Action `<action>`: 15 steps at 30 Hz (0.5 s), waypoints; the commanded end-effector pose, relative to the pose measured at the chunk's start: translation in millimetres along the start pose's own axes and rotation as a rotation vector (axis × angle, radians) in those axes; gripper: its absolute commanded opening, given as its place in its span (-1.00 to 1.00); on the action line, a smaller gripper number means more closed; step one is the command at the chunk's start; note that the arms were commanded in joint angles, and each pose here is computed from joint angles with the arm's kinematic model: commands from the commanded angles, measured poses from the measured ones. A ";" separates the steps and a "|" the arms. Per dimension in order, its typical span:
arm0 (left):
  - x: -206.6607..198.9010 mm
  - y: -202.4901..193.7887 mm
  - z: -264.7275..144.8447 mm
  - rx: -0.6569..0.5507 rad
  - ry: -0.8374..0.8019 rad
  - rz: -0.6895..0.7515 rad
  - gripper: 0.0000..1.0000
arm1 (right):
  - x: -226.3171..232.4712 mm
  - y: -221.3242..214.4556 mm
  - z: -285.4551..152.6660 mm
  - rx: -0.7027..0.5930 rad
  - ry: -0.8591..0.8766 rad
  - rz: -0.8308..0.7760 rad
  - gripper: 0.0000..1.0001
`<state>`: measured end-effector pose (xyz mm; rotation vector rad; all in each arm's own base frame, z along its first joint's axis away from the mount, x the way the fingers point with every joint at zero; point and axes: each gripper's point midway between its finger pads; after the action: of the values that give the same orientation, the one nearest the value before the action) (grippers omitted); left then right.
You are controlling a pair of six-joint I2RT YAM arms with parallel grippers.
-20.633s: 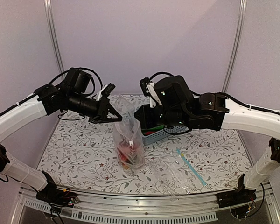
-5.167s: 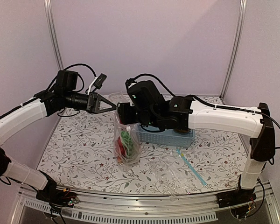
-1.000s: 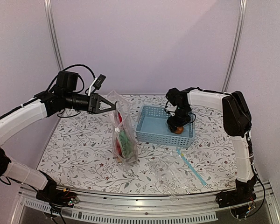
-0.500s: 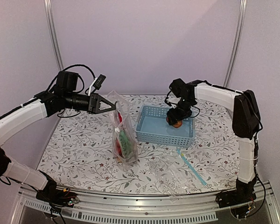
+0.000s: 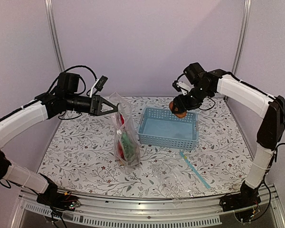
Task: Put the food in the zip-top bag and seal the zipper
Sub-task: Pick up the fake vegetable from the bin.
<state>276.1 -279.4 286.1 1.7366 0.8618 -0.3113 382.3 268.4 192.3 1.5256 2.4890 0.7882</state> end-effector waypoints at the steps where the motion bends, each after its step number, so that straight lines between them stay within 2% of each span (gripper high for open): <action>1: -2.9 -0.9 -2.9 -0.002 -0.004 0.016 -1.00 | 57.6 24.0 -73.1 -0.181 0.149 0.013 0.25; 8: -12.2 -0.1 -3.6 -0.008 -0.041 0.030 -1.00 | 140.1 37.3 -146.5 -0.374 0.276 -0.050 0.25; 15: -28.3 -1.7 -3.0 -0.009 -0.091 0.064 -1.00 | 212.4 46.2 -156.0 -0.471 0.352 -0.094 0.24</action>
<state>268.5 -281.7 288.6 1.7360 0.8305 -0.3376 257.8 381.4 374.1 1.1660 2.4045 1.5382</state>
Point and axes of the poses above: each gripper's point midway between its finger pads, its own z axis out along the fingers, its own x axis along the line the jaws close on, y = z × x, and after that the axes turned 2 degrees about z, right-handed
